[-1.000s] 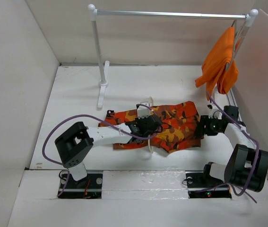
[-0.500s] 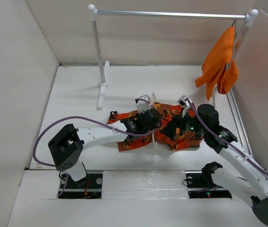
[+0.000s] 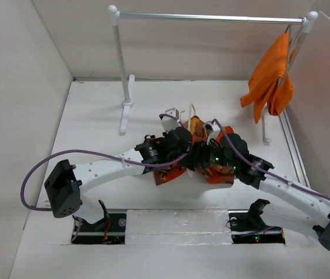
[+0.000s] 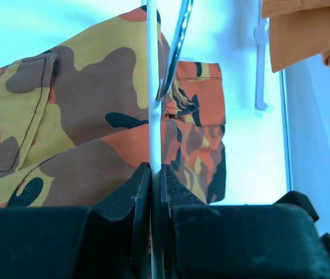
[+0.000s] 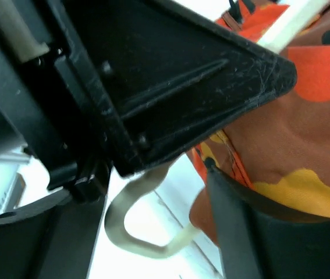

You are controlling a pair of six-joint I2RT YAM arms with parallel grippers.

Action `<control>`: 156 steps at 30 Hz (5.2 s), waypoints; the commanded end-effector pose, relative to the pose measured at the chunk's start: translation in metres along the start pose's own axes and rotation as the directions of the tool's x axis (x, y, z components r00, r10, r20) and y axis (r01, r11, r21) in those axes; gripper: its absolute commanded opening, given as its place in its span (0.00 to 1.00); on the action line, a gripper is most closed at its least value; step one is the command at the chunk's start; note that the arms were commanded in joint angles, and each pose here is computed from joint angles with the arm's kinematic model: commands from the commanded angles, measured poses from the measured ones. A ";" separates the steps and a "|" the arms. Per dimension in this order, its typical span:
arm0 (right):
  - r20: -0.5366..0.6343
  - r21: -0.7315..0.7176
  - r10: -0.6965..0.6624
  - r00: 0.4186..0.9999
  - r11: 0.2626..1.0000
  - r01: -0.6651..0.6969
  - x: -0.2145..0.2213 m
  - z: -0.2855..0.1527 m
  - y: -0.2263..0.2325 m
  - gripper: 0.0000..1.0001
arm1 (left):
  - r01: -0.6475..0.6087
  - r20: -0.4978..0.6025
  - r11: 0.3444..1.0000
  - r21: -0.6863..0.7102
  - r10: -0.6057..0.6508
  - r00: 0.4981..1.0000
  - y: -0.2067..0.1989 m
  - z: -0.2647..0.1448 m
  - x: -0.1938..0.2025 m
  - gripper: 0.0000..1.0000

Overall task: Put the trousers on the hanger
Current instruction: Place the trousers on the hanger, then place the hanger at the clothesline, then reset both arms

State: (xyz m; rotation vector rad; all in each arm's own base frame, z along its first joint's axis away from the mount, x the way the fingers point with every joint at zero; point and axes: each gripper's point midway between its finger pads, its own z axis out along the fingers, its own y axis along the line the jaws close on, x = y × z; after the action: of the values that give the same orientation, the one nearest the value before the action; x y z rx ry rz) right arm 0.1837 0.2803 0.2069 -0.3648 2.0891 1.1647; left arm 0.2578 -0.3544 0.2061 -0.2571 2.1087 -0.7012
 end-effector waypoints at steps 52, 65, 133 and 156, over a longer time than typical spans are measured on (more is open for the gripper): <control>0.651 -0.343 0.092 0.753 0.921 0.184 -0.248 -0.099 0.148 0.00 | -0.155 0.440 0.928 0.338 -0.010 0.898 -0.107 -0.170 -0.240 0.45; 0.736 -0.065 -0.095 0.670 0.976 0.210 -0.352 -0.142 0.066 0.00 | -0.206 0.405 0.961 0.183 0.117 0.907 -0.060 -0.135 -0.205 0.49; 0.571 0.592 -0.424 0.704 0.806 0.005 -0.368 -0.244 -0.120 1.00 | -0.158 0.169 0.972 0.173 0.128 0.977 -0.046 -0.094 -0.136 0.91; 0.347 0.616 -0.593 0.726 0.728 0.301 -0.168 -0.205 -0.063 1.00 | -0.135 -0.094 0.991 0.003 0.135 0.986 0.051 -0.078 -0.038 0.99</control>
State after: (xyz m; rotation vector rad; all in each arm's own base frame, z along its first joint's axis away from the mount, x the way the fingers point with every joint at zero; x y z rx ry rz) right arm 0.2697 0.0394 0.4270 -0.1861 1.4977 0.2106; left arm 0.2476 -0.2667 0.2839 -0.0850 2.0653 -0.5678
